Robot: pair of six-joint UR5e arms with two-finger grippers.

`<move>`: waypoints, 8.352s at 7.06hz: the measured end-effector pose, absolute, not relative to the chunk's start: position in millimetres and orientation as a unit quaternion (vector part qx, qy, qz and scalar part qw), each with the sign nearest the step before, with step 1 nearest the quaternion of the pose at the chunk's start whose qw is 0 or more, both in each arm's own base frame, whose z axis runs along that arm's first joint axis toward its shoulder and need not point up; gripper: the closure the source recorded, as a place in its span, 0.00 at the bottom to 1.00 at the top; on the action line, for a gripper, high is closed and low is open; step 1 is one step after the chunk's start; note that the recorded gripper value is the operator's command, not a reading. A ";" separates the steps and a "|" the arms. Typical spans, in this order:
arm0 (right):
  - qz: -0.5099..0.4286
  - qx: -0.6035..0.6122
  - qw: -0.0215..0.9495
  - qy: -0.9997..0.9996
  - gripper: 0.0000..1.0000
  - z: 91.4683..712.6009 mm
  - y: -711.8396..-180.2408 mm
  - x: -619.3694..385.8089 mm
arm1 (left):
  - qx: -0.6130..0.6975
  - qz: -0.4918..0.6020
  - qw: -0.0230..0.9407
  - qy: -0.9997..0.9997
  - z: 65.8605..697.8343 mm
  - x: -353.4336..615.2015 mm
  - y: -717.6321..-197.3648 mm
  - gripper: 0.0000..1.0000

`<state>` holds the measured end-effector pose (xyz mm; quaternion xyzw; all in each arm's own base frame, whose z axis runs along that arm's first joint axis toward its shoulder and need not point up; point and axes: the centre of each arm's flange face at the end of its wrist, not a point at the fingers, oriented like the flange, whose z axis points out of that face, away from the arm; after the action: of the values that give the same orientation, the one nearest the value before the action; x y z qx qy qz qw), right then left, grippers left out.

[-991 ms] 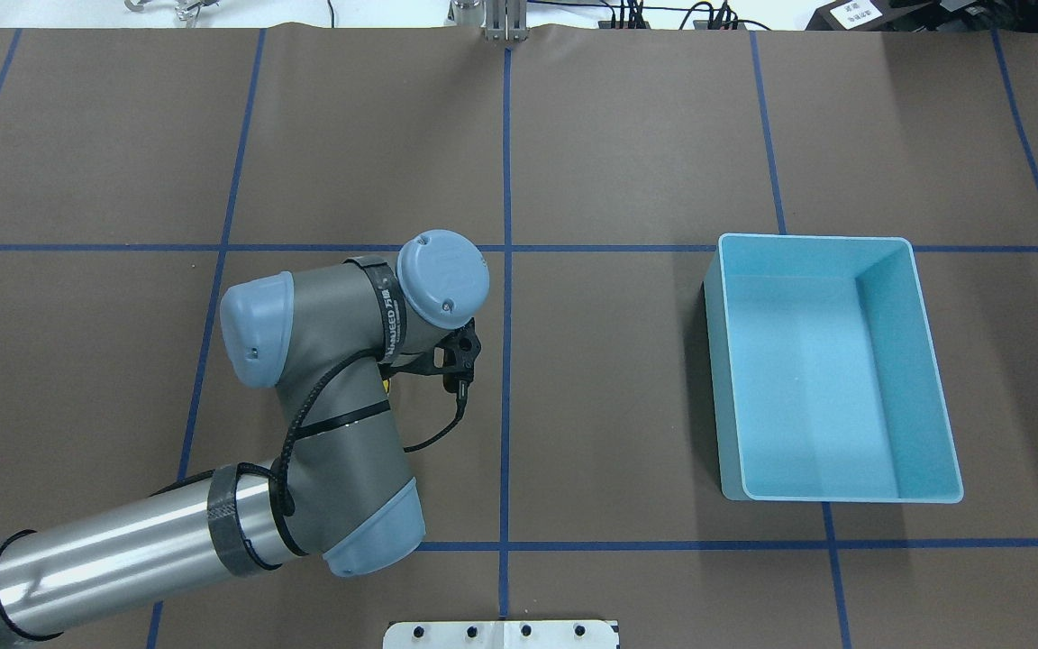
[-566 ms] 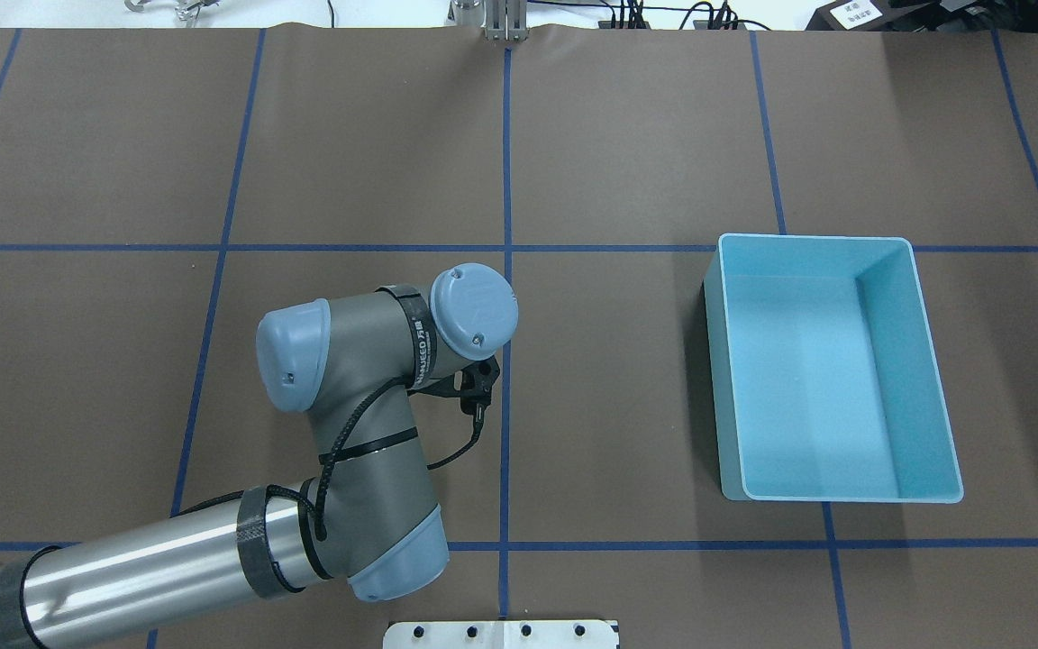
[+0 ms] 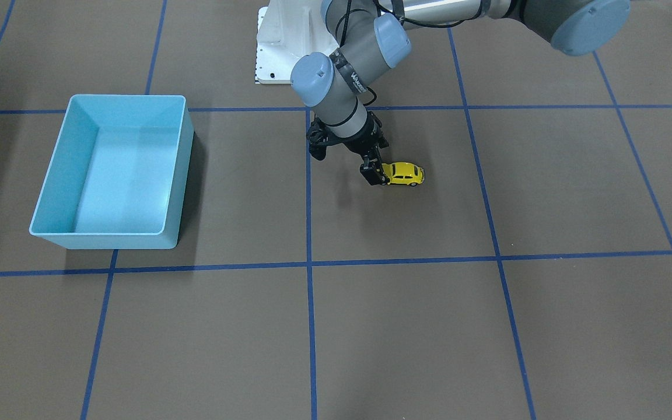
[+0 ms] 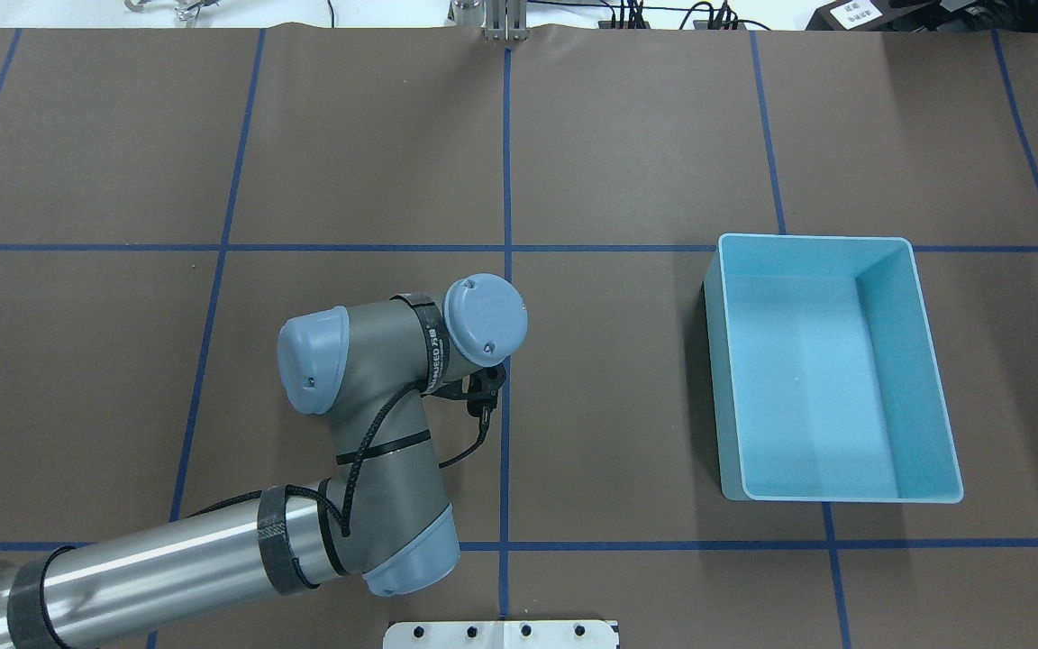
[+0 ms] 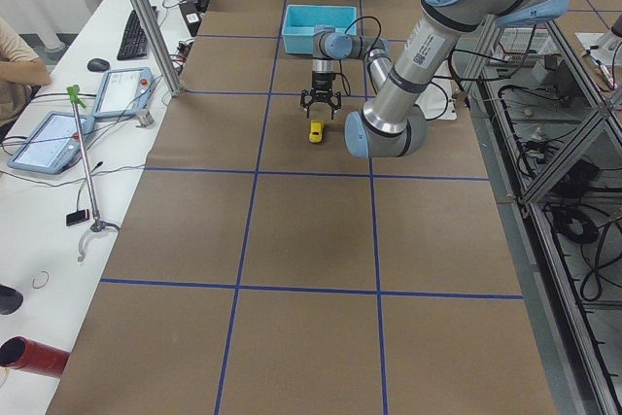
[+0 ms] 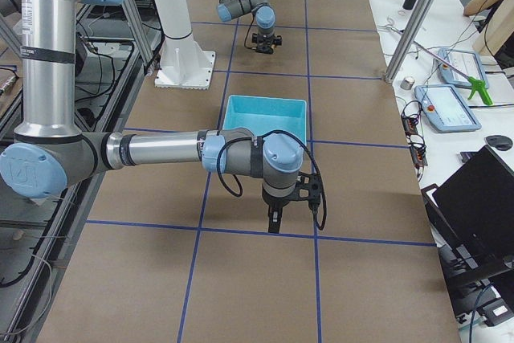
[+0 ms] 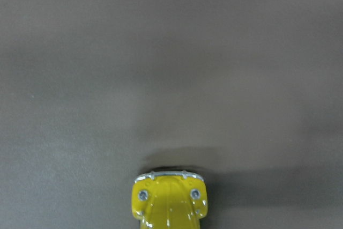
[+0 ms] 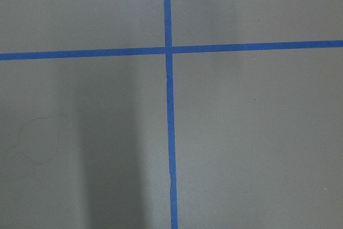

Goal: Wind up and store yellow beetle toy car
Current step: 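Press the held yellow car down against the table with the left gripper, then drag the yellow car backward along the table toward the robot with the left gripper, then keep pulling the yellow car back with the left gripper to wind it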

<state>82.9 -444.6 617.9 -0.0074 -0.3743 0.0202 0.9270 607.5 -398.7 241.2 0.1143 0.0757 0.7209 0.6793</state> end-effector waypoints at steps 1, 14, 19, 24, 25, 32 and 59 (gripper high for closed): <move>0.021 -0.007 0.927 -0.374 0.00 617.9 -444.5 83.3 | 0.124 0.719 0.680 0.069 241.2 609.9 -401.9 0.02; 0.021 -0.007 0.927 -0.374 0.00 618.6 -444.4 83.9 | 0.131 0.715 0.684 0.054 261.2 616.6 -409.6 0.78; 0.021 -0.009 0.927 -0.374 0.00 620.0 -444.3 83.9 | 0.151 0.697 0.698 0.067 242.8 601.2 -408.2 1.00; 0.021 -0.009 0.927 -0.374 0.00 620.1 -444.3 83.9 | 0.206 0.687 0.693 0.076 254.2 504.8 -416.0 1.00; 0.021 -0.009 0.927 -0.374 0.00 620.1 -444.3 83.9 | 0.222 0.695 0.679 0.082 263.8 488.2 -408.4 1.00; 0.022 -0.009 0.927 -0.374 0.00 620.6 -443.8 83.8 | 0.219 0.710 0.651 0.157 347.7 449.5 -393.4 1.00; 0.026 -0.006 0.924 -0.382 0.00 620.3 -441.8 88.7 | 0.289 0.698 0.594 0.275 528.7 323.2 -380.0 0.01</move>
<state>88.7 -441.8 620.3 -0.0065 -0.3823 0.0258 0.9236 323.2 -380.0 528.7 0.2894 0.2750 0.6981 0.5943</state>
